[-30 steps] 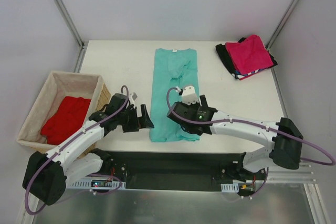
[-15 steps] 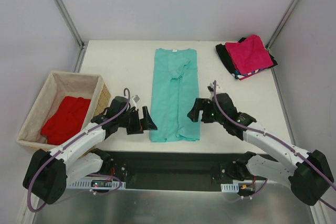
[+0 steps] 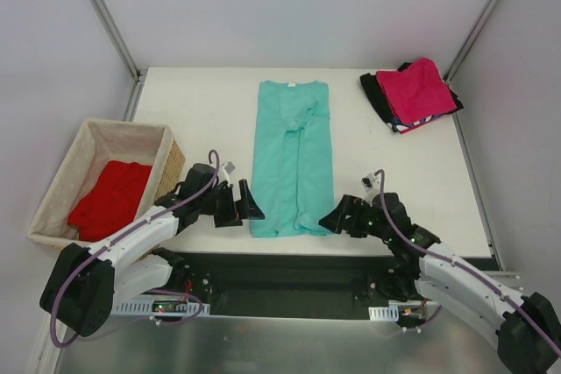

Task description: Fold and stack the t-shirts

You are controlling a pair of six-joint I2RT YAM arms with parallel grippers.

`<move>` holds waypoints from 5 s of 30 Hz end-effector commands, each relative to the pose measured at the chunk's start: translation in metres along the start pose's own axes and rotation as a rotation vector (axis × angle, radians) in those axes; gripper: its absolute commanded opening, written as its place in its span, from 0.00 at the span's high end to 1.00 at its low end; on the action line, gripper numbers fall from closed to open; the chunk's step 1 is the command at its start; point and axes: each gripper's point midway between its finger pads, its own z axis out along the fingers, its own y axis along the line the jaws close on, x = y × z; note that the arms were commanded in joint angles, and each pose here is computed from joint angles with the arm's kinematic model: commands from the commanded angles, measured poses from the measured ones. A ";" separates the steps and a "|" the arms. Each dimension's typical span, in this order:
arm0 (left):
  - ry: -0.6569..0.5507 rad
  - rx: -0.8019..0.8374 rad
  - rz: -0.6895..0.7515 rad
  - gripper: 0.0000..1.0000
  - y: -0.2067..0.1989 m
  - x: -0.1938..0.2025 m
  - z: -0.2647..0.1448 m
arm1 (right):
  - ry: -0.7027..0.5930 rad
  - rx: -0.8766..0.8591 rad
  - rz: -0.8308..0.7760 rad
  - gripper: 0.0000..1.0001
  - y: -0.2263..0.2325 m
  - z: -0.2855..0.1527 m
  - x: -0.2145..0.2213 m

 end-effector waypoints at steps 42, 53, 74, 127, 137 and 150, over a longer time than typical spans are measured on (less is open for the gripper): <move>0.118 -0.052 -0.187 0.18 0.038 0.049 0.017 | 0.102 0.133 0.077 0.41 -0.018 0.025 0.037; 0.116 -0.055 -0.193 0.20 0.042 0.057 0.014 | 0.123 0.171 0.066 0.45 -0.021 0.031 0.058; 0.110 -0.093 -0.188 0.25 0.042 0.048 0.017 | 0.066 0.235 0.047 0.45 -0.035 0.008 0.047; 0.031 -0.318 -0.176 0.67 0.090 0.039 0.006 | 0.069 0.205 0.068 0.46 -0.032 0.012 0.050; 0.031 -0.309 -0.192 0.71 0.090 0.041 0.005 | 0.080 0.203 0.068 0.46 -0.030 0.015 0.051; 0.032 -0.288 -0.199 0.77 0.086 0.042 0.005 | 0.096 0.198 0.070 0.47 -0.026 0.021 0.051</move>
